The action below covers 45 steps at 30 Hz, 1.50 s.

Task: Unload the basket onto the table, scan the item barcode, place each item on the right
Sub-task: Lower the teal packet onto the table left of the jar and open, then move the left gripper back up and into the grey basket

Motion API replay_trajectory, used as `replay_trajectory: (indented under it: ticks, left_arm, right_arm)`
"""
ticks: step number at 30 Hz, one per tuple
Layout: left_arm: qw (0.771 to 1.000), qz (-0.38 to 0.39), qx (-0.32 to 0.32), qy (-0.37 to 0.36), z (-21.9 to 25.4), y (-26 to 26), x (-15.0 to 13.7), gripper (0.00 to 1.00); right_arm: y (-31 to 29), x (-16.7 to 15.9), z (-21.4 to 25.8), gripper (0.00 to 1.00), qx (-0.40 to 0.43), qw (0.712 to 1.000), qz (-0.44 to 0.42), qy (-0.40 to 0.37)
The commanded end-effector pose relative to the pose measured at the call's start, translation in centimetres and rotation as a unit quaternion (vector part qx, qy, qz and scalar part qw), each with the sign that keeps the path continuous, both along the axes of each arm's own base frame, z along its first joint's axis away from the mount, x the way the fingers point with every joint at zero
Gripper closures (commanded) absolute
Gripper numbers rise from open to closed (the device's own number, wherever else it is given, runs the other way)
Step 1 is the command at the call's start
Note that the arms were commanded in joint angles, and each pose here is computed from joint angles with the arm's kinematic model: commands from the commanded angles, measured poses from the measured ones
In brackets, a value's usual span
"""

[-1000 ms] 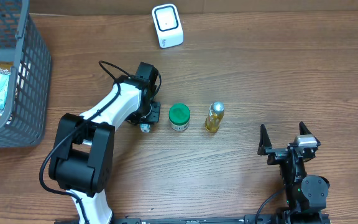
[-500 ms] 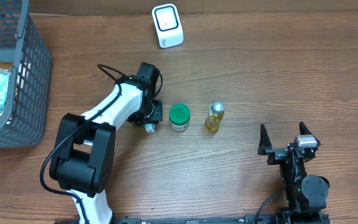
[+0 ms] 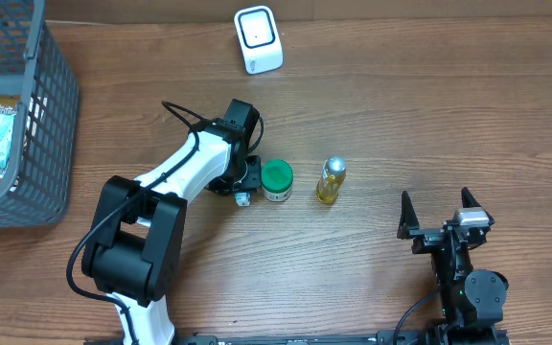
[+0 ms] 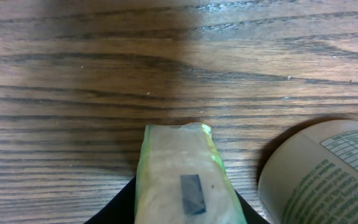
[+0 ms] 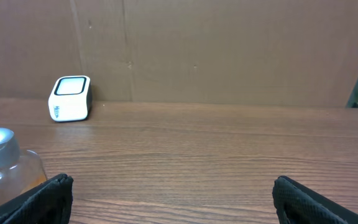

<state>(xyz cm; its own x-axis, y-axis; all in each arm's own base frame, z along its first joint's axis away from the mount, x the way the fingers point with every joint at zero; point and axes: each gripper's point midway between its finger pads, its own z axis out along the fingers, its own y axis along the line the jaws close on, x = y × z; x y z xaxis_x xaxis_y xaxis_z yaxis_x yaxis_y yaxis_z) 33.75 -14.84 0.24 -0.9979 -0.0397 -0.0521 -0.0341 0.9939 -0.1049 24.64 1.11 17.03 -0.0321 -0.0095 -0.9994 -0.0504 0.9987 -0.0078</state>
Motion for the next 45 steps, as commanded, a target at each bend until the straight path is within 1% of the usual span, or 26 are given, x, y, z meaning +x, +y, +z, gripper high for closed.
replay_trajectory:
  ticks: [1, 4, 8, 14, 19, 24, 29, 31, 33, 36, 37, 38, 39, 40, 41, 42, 45]
  left_arm:
    - [1.0, 0.01, 0.003, 0.005, -0.4, 0.0, -0.2, 0.63]
    - [1.0, 0.01, 0.003, 0.005, -0.4, 0.0, -0.2, 0.47]
    - [1.0, 0.01, 0.003, 0.005, -0.4, 0.0, -0.2, 0.41]
    - [1.0, 0.012, 0.002, 0.0, -0.3, 0.1, 0.2, 0.39]
    - [1.0, 0.003, 0.0, -0.017, 1.1, 0.6, 1.9, 0.39]
    - [0.998, 0.031, 0.013, -0.059, 4.3, 2.5, 5.5, 0.37]
    - [0.991, 0.051, -0.005, -0.121, 8.7, 3.5, 9.8, 0.37]
    - [0.988, 0.06, -0.01, -0.14, 10.5, 3.9, 11.0, 0.37]
    - [0.987, 0.065, -0.012, -0.15, 11.7, 4.2, 11.6, 0.38]
    - [0.985, 0.068, -0.012, -0.156, 12.1, 4.5, 12.0, 0.43]
    - [0.985, 0.07, -0.009, -0.155, 12.1, 4.6, 11.9, 0.46]
    - [0.986, 0.071, -0.001, -0.153, 11.9, 4.9, 11.9, 0.52]
    - [0.986, 0.073, 0.009, -0.152, 11.6, 5.3, 11.7, 0.62]
    - [0.986, 0.075, 0.019, -0.15, 11.4, 5.6, 11.6, 0.75]
    - [0.986, 0.077, 0.027, -0.147, 11.1, 6.0, 11.4, 0.91]
    - [0.986, 0.077, 0.033, -0.141, 10.7, 6.2, 11.1, 0.96]
    - [0.99, 0.076, 0.038, -0.115, 9.3, 6.4, 9.8, 0.96]
  right_arm:
    - [0.1, 0.0, -0.3, 0.0, -0.001, 1.0, 0.003, 0.002]
    - [0.1, 0.0, -0.3, 0.0, -0.001, 1.0, 0.003, 0.002]
    - [0.1, 0.0, -0.3, 0.0, -0.001, 1.0, 0.003, 0.002]
    - [0.1, 0.0, -0.3, 0.0, -0.001, 1.0, 0.003, 0.002]
    - [0.1, 0.0, -0.3, 0.0, -0.001, 1.0, 0.003, 0.002]
    - [0.1, 0.0, -0.3, 0.0, -0.001, 1.0, 0.003, 0.001]
    - [0.1, 0.0, -0.3, 0.0, -0.001, 1.0, 0.003, 0.002]
    - [0.1, 0.0, -0.3, 0.0, -0.001, 1.0, 0.003, 0.002]
    - [0.1, 0.0, -0.3, 0.0, -0.001, 1.0, 0.003, 0.002]
    - [0.1, 0.0, -0.3, 0.0, -0.001, 1.0, 0.003, 0.002]
    - [0.1, 0.0, -0.3, 0.0, -0.001, 1.0, 0.003, 0.002]
    - [0.1, 0.0, -0.3, 0.0, -0.001, 1.0, 0.003, 0.002]
    - [0.1, 0.0, -0.3, 0.0, -0.001, 1.0, 0.003, 0.001]
    - [0.1, 0.0, -0.3, 0.0, -0.001, 1.0, 0.003, 0.001]
    - [0.1, 0.0, -0.3, 0.0, -0.001, 1.0, 0.003, 0.001]
    - [0.1, 0.0, -0.3, 0.0, -0.001, 1.0, 0.003, 0.002]
    - [0.1, 0.0, -0.3, 0.0, -0.001, 1.0, 0.003, 0.002]
